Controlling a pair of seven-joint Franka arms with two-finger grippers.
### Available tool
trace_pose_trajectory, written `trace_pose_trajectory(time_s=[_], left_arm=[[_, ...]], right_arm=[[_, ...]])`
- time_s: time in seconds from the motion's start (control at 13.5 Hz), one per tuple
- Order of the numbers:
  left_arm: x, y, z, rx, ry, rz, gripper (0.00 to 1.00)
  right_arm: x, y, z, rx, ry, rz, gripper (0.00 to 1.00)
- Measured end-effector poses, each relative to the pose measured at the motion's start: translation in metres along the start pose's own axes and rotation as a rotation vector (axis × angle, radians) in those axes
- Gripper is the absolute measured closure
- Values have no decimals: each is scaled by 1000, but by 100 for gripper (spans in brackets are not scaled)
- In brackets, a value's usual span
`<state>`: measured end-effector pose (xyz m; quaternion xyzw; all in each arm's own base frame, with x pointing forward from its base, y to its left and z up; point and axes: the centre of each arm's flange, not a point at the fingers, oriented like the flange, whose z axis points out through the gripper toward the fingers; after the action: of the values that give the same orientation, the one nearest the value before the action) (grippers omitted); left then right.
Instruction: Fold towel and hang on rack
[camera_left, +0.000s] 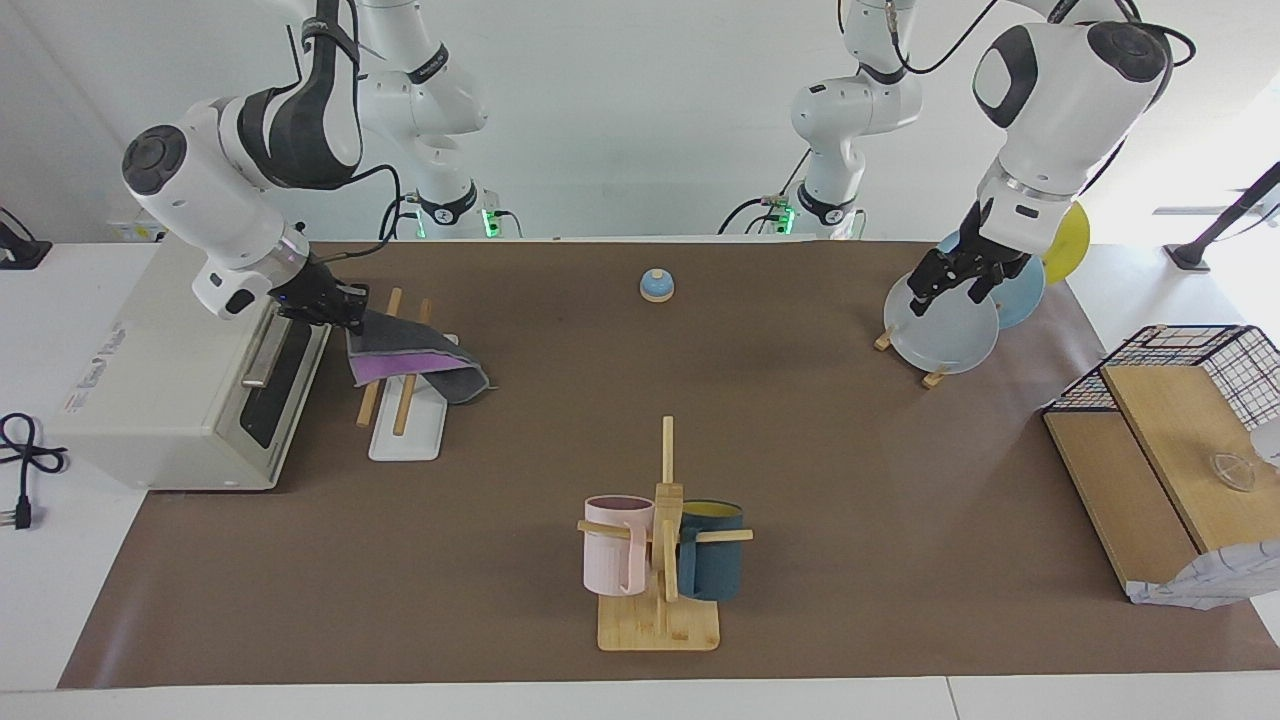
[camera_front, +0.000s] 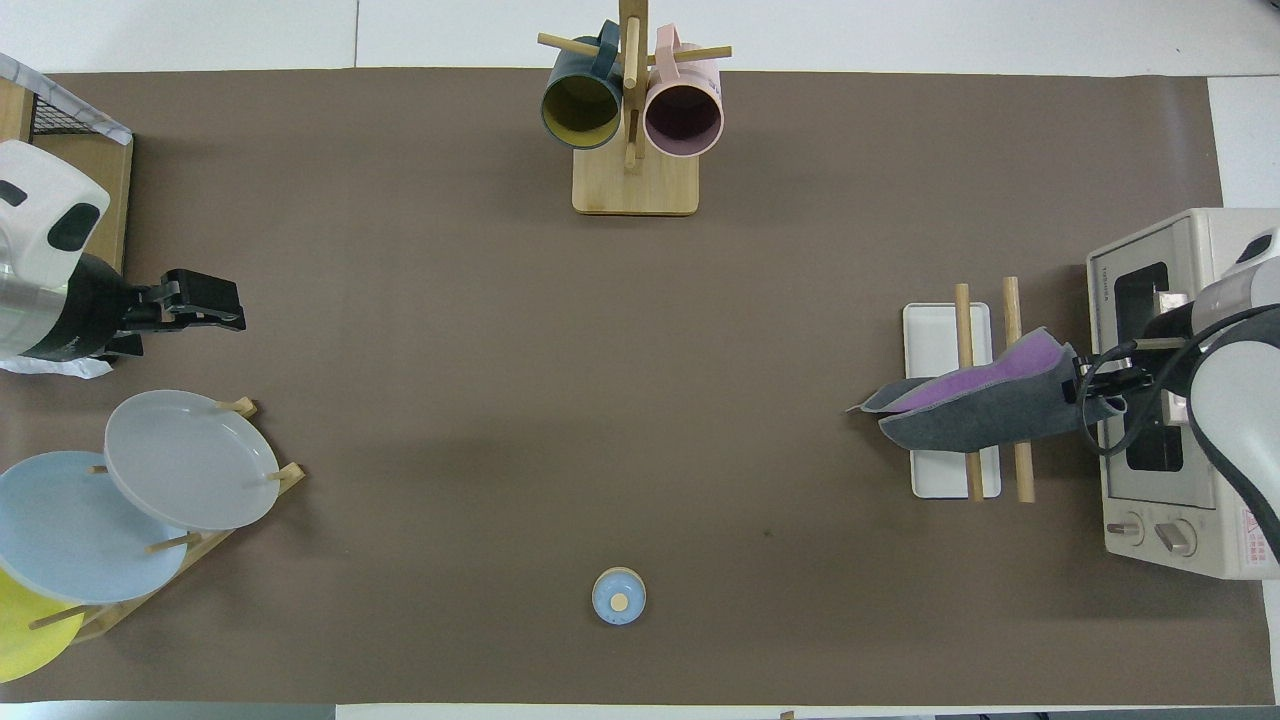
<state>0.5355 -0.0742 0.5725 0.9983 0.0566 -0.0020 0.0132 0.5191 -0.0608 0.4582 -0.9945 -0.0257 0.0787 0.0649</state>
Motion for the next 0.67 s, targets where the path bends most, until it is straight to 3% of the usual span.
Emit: trace_pose_trajectory(time_s=[0.3, 0.59, 0.67], left_arm=[[6, 10, -16, 31, -70, 127, 0], [9, 1, -9, 31, -80, 127, 0], [9, 1, -7, 31, -80, 127, 0]], right_arm=[[0, 23, -9, -57, 34, -50, 98], [-1, 25, -9, -57, 35, -46, 98], [-1, 25, -9, -57, 35, -47, 91]])
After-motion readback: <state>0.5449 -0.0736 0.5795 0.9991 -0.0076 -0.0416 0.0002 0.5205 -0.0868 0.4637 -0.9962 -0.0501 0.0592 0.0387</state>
